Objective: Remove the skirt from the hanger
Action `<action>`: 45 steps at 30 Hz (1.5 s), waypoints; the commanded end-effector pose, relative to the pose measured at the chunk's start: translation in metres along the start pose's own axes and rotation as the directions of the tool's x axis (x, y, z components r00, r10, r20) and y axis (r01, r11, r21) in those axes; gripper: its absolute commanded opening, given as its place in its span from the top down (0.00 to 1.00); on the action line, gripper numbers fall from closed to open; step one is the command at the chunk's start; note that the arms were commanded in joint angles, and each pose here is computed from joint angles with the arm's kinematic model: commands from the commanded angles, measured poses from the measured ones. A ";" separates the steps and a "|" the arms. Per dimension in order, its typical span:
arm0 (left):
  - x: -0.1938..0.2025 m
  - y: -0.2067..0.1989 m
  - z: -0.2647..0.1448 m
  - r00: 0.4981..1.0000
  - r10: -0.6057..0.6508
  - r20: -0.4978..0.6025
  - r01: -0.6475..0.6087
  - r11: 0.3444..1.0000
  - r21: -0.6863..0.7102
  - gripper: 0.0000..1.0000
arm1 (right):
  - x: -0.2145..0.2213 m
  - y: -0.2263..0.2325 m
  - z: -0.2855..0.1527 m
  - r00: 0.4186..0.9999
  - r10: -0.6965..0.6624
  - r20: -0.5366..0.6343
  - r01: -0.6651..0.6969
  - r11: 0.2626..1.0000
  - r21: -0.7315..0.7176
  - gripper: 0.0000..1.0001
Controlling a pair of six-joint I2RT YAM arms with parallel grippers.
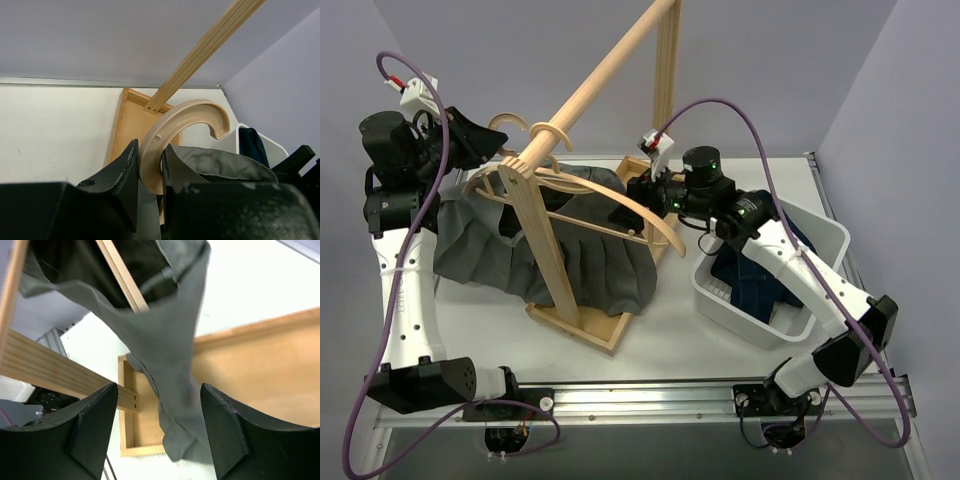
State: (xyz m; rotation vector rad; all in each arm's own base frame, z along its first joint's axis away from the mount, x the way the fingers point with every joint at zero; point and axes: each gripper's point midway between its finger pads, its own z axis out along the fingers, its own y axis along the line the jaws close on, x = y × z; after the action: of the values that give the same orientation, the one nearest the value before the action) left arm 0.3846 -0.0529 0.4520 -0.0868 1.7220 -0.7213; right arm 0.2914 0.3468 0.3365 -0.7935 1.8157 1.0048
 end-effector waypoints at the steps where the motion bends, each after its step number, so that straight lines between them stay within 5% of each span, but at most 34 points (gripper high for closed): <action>1: -0.036 -0.034 -0.019 0.990 0.065 0.125 -0.075 0.995 0.071 0.98 | 0.016 -0.014 -0.010 1.000 -0.001 -0.006 0.001 0.995 0.097 0.37; 14: -0.040 -0.045 -0.025 0.989 0.066 0.131 -0.078 0.992 0.095 0.98 | 0.042 -0.027 0.005 0.998 0.064 0.026 -0.067 0.991 0.118 0.47; 23: -0.044 -0.044 -0.026 0.987 0.066 0.144 -0.078 0.993 0.083 0.98 | 0.061 -0.021 0.013 0.996 0.090 -0.015 -0.088 0.991 0.097 0.99; 28: -0.051 -0.048 -0.026 0.984 0.059 0.166 -0.075 0.993 0.090 0.98 | 0.086 -0.025 0.008 0.994 0.086 -0.072 -0.074 0.986 0.150 1.00; 35: -0.057 -0.050 -0.038 0.969 0.067 0.240 -0.084 0.994 0.063 0.98 | 0.079 -0.043 -0.018 0.994 0.109 0.011 -0.107 0.944 0.313 1.00; 45: -0.056 -0.055 -0.042 0.953 -0.072 0.295 0.031 0.990 0.139 0.98 | 0.089 -0.062 -0.043 0.986 0.161 0.034 -0.158 0.877 0.453 1.00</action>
State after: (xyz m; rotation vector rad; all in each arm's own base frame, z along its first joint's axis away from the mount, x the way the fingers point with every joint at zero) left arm 0.3502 -0.0590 0.4949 -0.1538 1.5408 -0.7924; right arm 0.2853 0.2869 0.2583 -0.4364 2.0044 0.7154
